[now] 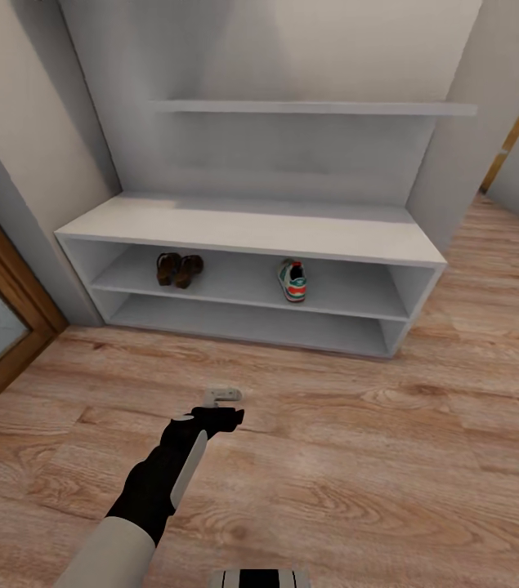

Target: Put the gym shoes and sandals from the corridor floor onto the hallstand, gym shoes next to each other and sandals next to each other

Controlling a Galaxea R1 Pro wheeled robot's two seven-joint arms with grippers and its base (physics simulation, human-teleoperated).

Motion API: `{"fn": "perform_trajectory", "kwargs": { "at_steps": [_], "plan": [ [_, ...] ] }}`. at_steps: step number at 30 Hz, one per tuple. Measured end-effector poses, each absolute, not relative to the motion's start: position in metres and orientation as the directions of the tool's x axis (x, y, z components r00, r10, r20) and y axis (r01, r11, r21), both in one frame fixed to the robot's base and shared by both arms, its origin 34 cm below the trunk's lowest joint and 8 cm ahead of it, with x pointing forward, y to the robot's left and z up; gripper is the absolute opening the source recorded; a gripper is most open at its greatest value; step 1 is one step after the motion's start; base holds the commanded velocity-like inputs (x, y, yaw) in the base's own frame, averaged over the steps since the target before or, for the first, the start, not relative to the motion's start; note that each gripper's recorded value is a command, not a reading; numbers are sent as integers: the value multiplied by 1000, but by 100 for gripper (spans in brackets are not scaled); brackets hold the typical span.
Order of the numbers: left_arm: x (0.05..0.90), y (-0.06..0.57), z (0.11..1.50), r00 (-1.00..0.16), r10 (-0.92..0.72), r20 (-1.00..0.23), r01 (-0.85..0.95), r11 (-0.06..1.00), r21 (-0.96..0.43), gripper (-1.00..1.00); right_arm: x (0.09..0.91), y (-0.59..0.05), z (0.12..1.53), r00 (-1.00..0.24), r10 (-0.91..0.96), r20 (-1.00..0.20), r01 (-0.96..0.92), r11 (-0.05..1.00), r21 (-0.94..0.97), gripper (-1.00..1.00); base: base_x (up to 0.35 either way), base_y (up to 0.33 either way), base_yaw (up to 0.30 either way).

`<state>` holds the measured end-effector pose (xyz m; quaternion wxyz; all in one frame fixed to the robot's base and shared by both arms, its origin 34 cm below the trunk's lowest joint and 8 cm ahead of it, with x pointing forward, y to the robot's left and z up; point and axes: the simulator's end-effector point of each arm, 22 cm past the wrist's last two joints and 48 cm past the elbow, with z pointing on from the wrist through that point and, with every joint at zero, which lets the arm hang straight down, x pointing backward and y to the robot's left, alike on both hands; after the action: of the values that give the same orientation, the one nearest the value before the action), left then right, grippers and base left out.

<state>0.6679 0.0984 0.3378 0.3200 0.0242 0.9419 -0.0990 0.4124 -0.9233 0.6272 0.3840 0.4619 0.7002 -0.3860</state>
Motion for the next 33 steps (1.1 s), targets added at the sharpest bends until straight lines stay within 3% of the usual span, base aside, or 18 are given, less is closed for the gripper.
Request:
{"fn": "perform_trajectory", "kwargs": {
  "at_steps": [16, 33],
  "plan": [
    [670, 100, 339, -786, -22, -617, 107, 980, -171, 100, 416, -917, 617, -280, 366, -887, 942, 283, -180, -100, -5, 1, -5],
    [671, 103, 335, -785, -27, -620, 100, 980, -170, 100, 418, -916, 613, -293, 371, -881, 939, 285, -192, -100, 0, 0, -110]
  ]
}}
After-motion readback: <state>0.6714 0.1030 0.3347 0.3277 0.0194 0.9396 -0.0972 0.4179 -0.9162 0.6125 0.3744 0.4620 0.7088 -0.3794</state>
